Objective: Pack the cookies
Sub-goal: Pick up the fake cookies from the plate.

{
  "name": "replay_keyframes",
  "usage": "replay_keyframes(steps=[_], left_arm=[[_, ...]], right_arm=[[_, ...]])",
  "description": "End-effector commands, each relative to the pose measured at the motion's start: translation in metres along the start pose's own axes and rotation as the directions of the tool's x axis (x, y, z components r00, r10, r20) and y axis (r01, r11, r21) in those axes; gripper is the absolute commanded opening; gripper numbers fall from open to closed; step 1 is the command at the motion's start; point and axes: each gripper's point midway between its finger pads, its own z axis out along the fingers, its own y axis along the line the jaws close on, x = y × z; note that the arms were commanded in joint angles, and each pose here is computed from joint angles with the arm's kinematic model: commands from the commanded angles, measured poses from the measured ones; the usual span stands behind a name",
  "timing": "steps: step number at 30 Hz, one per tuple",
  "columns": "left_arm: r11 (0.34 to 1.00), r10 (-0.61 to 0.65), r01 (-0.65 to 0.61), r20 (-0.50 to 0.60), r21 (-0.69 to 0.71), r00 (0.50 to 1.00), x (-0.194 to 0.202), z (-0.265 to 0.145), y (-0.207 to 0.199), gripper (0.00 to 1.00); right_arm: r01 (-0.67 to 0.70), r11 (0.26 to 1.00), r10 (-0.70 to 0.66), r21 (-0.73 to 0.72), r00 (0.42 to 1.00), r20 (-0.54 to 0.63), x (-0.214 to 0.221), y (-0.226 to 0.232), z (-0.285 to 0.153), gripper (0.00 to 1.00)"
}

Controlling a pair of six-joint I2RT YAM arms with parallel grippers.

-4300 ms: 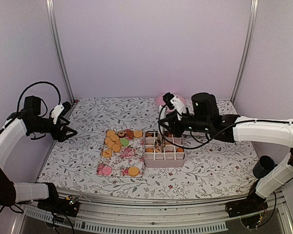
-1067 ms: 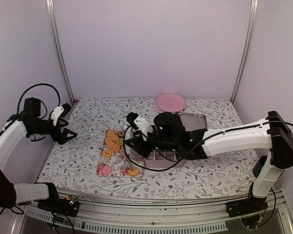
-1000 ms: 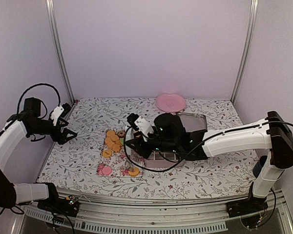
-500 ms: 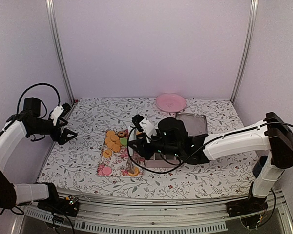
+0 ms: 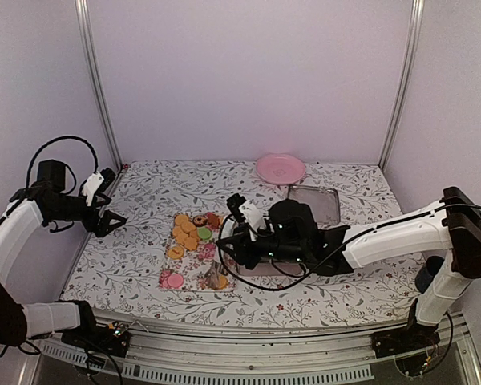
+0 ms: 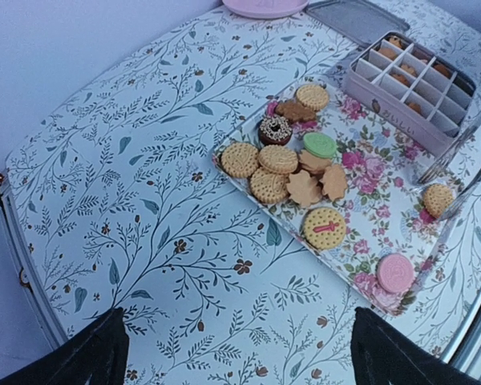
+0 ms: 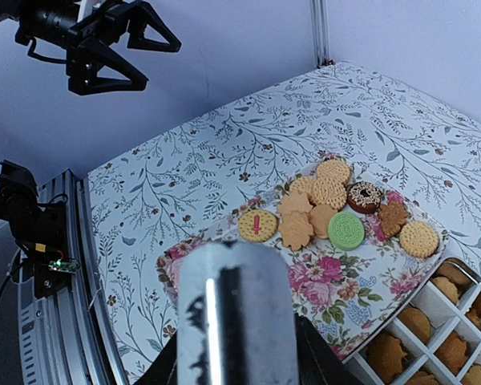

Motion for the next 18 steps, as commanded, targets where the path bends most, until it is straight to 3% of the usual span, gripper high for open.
replay_keyframes(steps=[1,5,9,18], left_arm=[[1.000,0.016,-0.015,0.022,-0.014,1.000,-0.004,-0.004,0.002,0.97],[1.000,0.014,-0.014,0.024,-0.014,1.000,-0.005,-0.004,0.002,0.97],[1.000,0.012,-0.012,0.025,-0.015,1.000,-0.006,-0.004,0.002,0.97],[1.000,0.012,-0.012,0.024,-0.017,1.000,-0.006,-0.004,0.003,0.97]], right_arm=[[-0.045,0.999,0.043,-0.026,0.997,-0.067,0.023,0.003,-0.009,0.39],[-0.047,0.999,0.046,-0.016,0.997,-0.064,0.023,0.001,-0.011,0.37],[-0.041,0.999,0.041,-0.006,0.998,-0.040,0.013,0.001,-0.014,0.25],[0.061,0.998,-0.062,0.026,0.997,0.040,-0.043,0.004,-0.022,0.15]])
